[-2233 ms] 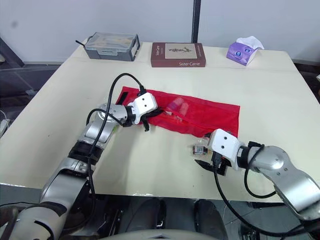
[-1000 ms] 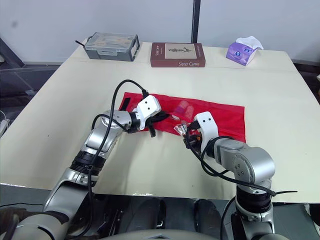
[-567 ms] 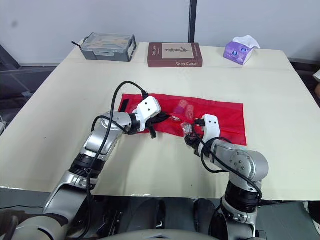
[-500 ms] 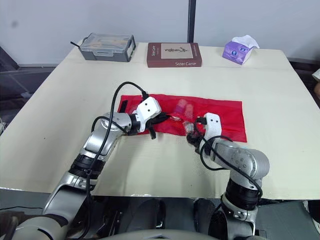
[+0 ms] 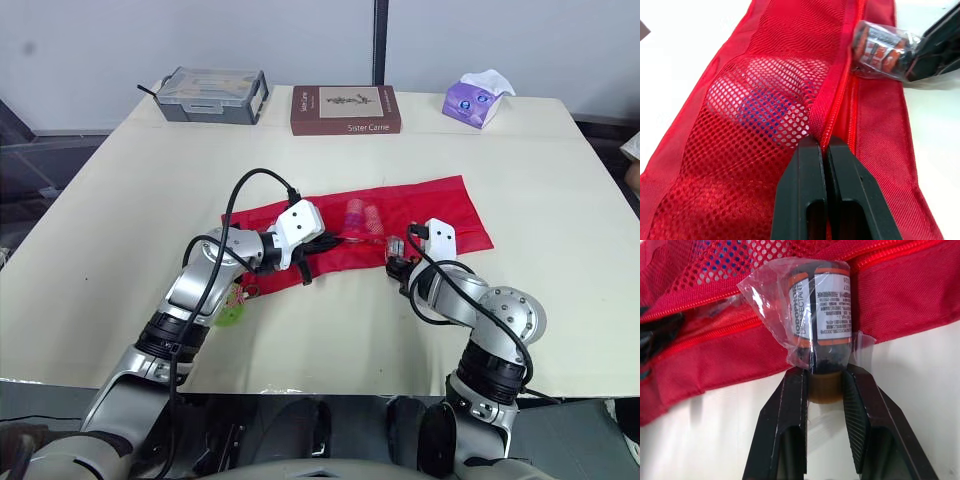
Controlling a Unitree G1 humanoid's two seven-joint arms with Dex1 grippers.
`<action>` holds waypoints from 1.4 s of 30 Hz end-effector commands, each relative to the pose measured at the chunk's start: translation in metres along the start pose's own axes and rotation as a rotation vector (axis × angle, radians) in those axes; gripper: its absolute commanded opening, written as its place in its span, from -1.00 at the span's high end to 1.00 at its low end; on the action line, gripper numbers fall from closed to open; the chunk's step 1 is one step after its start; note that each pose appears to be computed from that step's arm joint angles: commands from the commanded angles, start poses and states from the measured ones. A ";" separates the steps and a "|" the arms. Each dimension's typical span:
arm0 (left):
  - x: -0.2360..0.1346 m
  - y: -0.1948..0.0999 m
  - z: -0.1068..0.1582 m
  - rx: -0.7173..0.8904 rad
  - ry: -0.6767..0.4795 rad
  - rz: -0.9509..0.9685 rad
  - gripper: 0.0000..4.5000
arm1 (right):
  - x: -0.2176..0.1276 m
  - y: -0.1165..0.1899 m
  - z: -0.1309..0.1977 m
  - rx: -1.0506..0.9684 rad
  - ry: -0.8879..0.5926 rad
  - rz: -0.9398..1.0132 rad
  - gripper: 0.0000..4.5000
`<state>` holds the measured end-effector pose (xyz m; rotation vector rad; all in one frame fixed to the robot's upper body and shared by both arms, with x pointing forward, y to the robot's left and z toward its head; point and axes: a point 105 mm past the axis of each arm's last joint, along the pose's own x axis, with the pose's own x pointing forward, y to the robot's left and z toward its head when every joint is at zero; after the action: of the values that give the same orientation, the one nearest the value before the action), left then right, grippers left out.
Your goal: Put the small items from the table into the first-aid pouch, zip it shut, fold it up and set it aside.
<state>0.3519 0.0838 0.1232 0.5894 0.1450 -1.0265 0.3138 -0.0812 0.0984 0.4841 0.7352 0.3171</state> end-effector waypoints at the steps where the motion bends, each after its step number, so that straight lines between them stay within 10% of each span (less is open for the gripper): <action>1: -0.001 -0.008 0.018 0.060 -0.066 -0.050 1.00 | 0.009 0.035 0.002 -0.033 0.036 0.100 0.63; 20: -0.009 -0.009 0.014 0.072 -0.079 -0.108 1.00 | 0.008 0.033 0.012 -0.165 0.035 0.057 0.63; 26: -0.009 -0.012 0.017 0.068 -0.105 -0.134 1.00 | 0.003 0.013 0.007 -0.491 0.093 -0.077 0.63; 40: -0.013 -0.029 -0.008 0.108 -0.034 -0.248 1.00 | 0.010 0.033 0.035 -0.347 0.011 0.003 0.63; 42: -0.013 -0.027 -0.011 0.109 -0.028 -0.248 1.00 | 0.010 0.036 0.034 -0.374 0.012 0.029 0.33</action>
<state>0.3260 0.0901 0.1084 0.6474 0.1485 -1.2600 0.3365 -0.0587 0.1159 0.1478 0.7414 0.4495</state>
